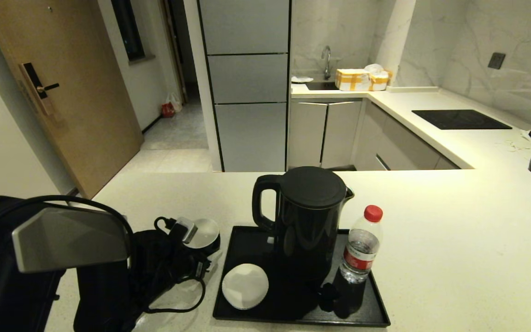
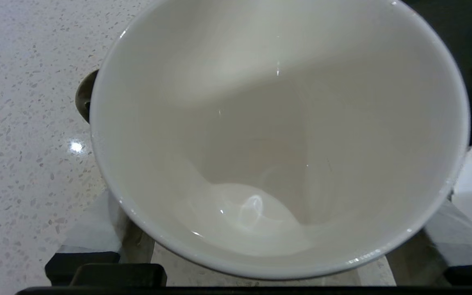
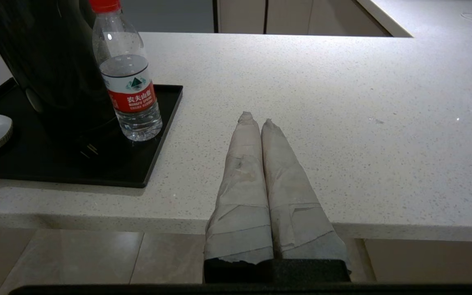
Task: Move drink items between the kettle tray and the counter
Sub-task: Return the tea cup to its original position
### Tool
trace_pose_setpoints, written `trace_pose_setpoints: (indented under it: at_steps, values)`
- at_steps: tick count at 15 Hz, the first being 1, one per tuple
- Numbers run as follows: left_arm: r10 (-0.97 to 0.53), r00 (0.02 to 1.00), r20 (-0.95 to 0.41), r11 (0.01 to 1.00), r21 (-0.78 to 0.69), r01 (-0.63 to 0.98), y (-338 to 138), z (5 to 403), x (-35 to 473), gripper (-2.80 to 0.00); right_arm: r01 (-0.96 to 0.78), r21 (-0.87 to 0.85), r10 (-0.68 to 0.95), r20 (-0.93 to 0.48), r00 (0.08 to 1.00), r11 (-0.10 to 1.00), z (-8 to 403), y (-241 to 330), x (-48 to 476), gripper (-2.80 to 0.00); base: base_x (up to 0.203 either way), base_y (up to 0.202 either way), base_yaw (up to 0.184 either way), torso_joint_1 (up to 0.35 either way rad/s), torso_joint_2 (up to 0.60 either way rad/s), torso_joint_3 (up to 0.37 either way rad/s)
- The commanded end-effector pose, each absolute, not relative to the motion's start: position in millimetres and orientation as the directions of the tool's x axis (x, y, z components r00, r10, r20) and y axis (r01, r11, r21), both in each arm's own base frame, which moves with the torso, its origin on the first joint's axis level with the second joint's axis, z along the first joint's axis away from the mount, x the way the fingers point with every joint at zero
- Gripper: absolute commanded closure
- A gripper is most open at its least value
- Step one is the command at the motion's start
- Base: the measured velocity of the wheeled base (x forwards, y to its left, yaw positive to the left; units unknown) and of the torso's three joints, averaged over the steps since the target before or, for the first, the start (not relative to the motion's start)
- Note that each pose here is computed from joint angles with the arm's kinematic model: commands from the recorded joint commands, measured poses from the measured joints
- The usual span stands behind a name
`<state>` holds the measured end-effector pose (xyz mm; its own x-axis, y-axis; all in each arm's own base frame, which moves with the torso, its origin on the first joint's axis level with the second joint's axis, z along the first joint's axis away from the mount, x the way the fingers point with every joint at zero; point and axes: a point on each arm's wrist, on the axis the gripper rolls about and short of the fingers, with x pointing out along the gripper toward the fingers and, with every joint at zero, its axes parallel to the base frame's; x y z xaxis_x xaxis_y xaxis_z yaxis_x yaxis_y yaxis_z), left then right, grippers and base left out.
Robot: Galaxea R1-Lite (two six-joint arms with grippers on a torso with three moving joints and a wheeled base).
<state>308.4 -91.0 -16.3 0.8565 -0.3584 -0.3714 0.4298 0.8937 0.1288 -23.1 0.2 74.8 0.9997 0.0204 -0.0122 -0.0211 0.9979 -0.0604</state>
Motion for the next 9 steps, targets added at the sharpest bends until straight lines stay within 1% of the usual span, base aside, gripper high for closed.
trace_pose_setpoints:
  at_steps: [1,5,7,9]
  values:
    - [-0.363,0.857,-0.366,0.891,0.131,0.434,-93.4,-13.0,304.6,0.0,-0.022,-0.06,0.021,-0.014,1.0,0.998,74.8,0.2,-22.9,0.0,0.0,0.0,0.0,0.0,0.0,0.0]
    - [-0.376,0.858,-0.35,0.89,0.122,0.44,-96.8,-3.9,299.6,0.0,-0.022,-0.061,0.021,-0.015,1.0,0.998,74.4,0.2,-22.8,0.0,0.0,0.0,0.0,0.0,0.0,0.0]
    - [-0.408,0.845,-0.345,0.882,0.088,0.463,-105.0,5.0,288.0,0.0,-0.022,-0.061,0.021,-0.015,1.0,0.998,74.4,0.2,-22.8,0.0,0.0,0.0,0.0,0.0,0.0,0.0]
    - [-0.409,0.848,-0.338,0.885,0.078,0.458,-105.9,7.3,288.0,0.0,-0.022,-0.061,0.021,-0.015,1.0,0.998,74.4,0.2,-22.8,0.0,0.0,0.0,0.0,0.0,0.0,0.0]
